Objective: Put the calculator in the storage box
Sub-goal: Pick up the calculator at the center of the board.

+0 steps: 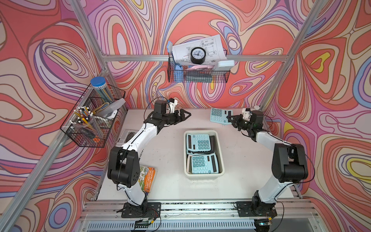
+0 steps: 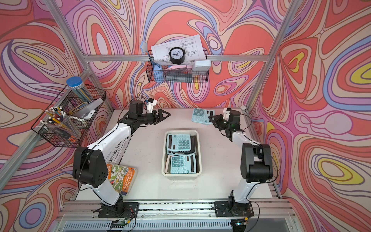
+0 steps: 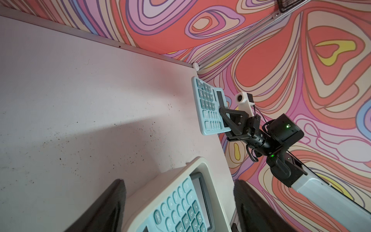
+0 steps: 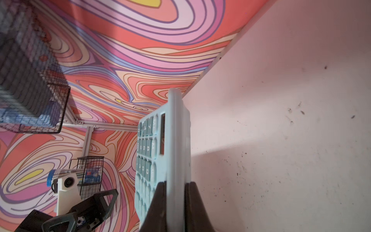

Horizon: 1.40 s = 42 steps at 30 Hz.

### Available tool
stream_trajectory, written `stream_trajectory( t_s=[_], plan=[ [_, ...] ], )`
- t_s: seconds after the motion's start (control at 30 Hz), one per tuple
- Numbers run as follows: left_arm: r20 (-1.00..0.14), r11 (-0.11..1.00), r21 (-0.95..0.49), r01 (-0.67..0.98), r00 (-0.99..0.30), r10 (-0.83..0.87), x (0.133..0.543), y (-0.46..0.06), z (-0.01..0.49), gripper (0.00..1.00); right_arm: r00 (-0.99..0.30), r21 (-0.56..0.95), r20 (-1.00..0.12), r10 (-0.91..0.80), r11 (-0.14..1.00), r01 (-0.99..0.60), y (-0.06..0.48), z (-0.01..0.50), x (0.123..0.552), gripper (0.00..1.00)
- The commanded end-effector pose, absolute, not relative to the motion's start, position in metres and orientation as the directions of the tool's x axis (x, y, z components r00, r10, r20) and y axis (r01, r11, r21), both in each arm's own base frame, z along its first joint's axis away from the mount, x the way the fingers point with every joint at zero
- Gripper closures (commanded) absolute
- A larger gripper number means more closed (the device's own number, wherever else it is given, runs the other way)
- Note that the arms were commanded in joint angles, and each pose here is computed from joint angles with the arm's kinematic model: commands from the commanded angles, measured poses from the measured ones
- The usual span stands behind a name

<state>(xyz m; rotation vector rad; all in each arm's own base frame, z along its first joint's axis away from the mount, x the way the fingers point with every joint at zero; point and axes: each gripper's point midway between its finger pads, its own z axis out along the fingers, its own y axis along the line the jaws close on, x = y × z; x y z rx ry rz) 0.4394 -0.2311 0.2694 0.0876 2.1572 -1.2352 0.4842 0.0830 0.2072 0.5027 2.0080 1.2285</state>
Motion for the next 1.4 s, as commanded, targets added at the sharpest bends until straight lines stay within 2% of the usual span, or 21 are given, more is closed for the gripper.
stream_trajectory(
  t_s=[0.0,0.3,0.47,0.77,0.93,1.17,1.37],
  plan=[
    [-0.557,0.57,-0.74,0.357,-0.8,-0.223,0.413,-0.224,0.273,0.18,-0.717,0.855,-0.428,0.551,0.504,-0.123,0.095,0.224,0.457,0.98],
    [-0.555,0.555,-0.743,0.374,-0.807,-0.2,0.361,-0.214,0.297,0.09,-0.812,0.863,-0.458,0.361,0.401,-0.308,0.136,0.262,0.399,0.98],
    [-0.474,0.442,-0.815,0.376,-0.871,-0.132,0.345,-0.231,0.293,0.08,-0.854,0.853,-0.475,0.215,0.35,-0.387,0.165,0.264,0.379,0.98],
    [-0.334,0.279,-0.908,0.311,-0.942,-0.037,0.339,-0.25,0.276,0.16,-0.874,0.84,-0.486,-0.023,0.266,-0.473,0.223,0.259,0.351,0.95],
    [-0.288,0.19,-0.941,0.28,-0.958,-0.012,0.333,-0.255,0.272,0.27,-0.866,0.833,-0.488,-0.108,0.238,-0.499,0.242,0.257,0.342,0.95],
    [-0.243,0.168,-0.955,0.244,-0.97,0.027,0.324,-0.262,0.258,0.47,-0.864,0.837,-0.475,-0.165,0.219,-0.502,0.261,0.253,0.34,0.94],
    [-0.235,0.162,-0.958,0.238,-0.971,0.039,0.323,-0.264,0.254,0.83,-0.861,0.834,-0.474,-0.188,0.219,-0.507,0.268,0.251,0.34,0.92]
  ],
)
